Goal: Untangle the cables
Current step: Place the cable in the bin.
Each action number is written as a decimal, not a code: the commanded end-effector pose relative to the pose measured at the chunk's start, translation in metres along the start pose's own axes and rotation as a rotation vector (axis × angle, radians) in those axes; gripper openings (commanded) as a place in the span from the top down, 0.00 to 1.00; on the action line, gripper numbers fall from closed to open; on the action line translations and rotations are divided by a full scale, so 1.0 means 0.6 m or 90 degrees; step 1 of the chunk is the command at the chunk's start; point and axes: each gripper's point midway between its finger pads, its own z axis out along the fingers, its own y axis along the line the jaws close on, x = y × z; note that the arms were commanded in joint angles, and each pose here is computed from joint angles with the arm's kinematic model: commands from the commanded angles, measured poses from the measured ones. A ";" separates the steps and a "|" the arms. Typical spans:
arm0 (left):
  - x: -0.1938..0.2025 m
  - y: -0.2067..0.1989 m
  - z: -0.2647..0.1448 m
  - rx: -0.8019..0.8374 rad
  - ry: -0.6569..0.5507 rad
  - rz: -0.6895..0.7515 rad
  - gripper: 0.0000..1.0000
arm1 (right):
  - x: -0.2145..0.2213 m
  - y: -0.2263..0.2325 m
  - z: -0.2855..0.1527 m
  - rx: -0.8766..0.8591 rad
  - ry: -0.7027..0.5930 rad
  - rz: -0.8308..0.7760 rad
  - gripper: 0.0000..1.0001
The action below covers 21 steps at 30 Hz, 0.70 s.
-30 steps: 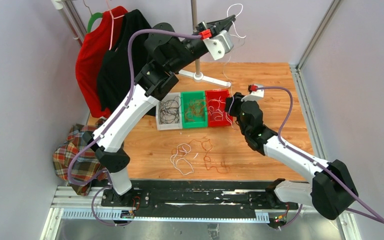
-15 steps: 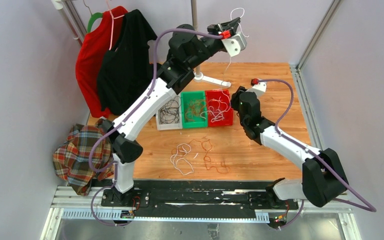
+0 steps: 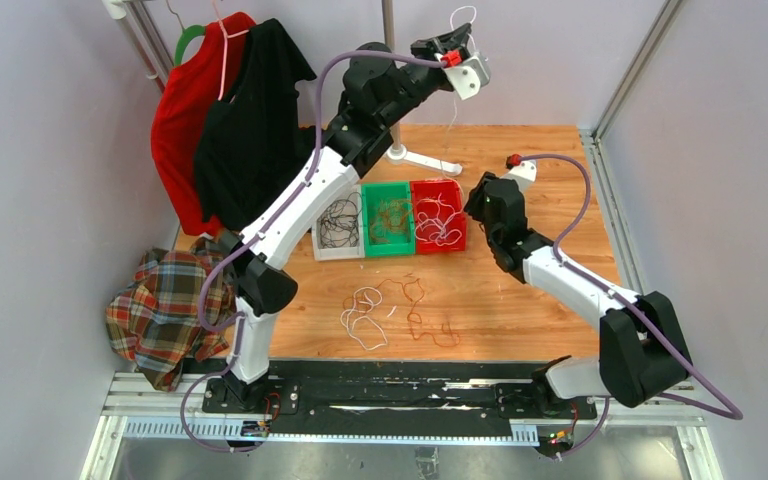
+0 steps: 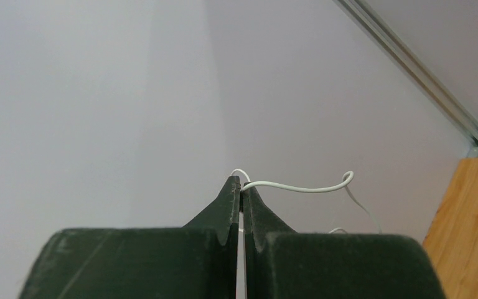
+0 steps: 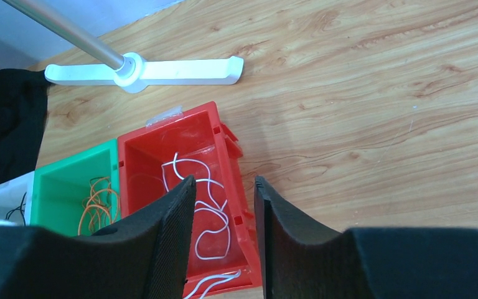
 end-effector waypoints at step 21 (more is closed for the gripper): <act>0.051 -0.061 -0.023 0.049 0.032 0.020 1.00 | 0.023 -0.034 0.008 -0.003 0.046 0.014 0.66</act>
